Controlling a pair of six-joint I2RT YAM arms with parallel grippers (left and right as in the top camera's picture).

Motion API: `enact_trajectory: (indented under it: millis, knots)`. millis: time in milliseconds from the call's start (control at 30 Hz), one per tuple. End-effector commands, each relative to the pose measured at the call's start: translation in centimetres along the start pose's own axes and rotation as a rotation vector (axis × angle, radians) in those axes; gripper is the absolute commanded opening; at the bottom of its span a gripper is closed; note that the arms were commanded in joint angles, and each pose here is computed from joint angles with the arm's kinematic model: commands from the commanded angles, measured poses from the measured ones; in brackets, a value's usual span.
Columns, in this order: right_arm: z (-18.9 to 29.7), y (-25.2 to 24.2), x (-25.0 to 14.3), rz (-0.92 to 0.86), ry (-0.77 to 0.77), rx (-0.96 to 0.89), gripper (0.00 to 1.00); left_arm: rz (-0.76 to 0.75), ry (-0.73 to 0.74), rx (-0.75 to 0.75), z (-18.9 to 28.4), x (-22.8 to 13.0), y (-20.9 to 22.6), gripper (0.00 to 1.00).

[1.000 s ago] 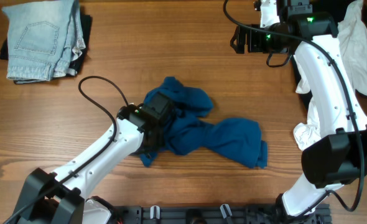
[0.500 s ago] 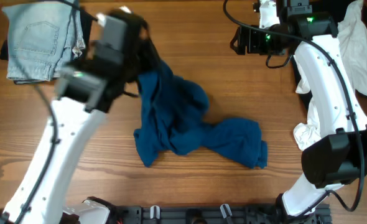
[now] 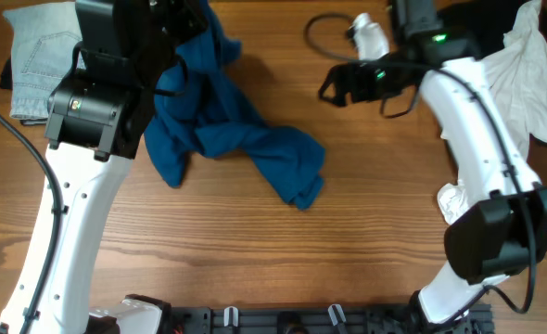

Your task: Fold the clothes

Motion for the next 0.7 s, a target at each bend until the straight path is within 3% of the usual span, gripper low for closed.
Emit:
enact_trajectory:
  millis: [0, 133, 233, 267, 300, 333, 367, 400, 567, 667]
  knots:
    - [-5.1, 1.8, -1.4, 0.107, -0.016, 0.075, 0.86, -0.008, -0.046, -0.052, 1.7, 1.4, -1.0, 0.04]
    - [-10.5, 3.5, -4.2, 0.333, -0.075, 0.168, 0.86, -0.007, -0.075, -0.076, 3.0, 2.0, -1.5, 0.04]
    - [-13.5, 3.4, -6.8, 0.359, -0.078, 0.183, 0.86, -0.007, -0.079, -0.080, 3.2, 2.1, -1.5, 0.04]
    - [-13.6, 3.4, -7.1, 0.354, -0.067, 0.198, 0.81, -0.007, -0.079, -0.080, 3.2, 2.1, -1.5, 0.04]
    - [-13.6, 3.5, -7.2, 0.351, -0.063, 0.208, 0.69, -0.007, -0.080, -0.080, 3.2, 2.1, -1.5, 0.04]
    - [-13.6, 3.6, -7.2, 0.343, -0.063, 0.215, 0.50, -0.007, -0.081, -0.079, 3.2, 2.1, -1.5, 0.04]
    - [-13.5, 3.5, -7.1, 0.317, -0.063, 0.216, 0.11, -0.010, -0.084, -0.075, 3.2, 2.2, -1.5, 0.04]
    - [-13.4, 3.5, -7.0, 0.285, -0.063, 0.216, 0.04, -0.012, -0.097, -0.061, 3.2, 2.3, -1.4, 0.04]
    - [-6.5, 5.0, -5.2, 0.274, -0.175, 0.230, 0.04, 0.018, -0.214, -0.015, 3.7, 5.0, 0.3, 0.04]
    - [0.0, 7.5, -7.0, 0.305, -0.186, 0.222, 0.04, 0.056, -0.276, -0.031, 4.0, 6.9, 1.2, 0.04]
Point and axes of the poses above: each gripper's point midway between its finger pads, its own z axis back along the fingers, its own y axis along the line the jaws close on, x = y × z, the point moved 8 cm from there along z, back along the fingers, and after that the axes turned 3 degrees about z, right-handed, at the moved point
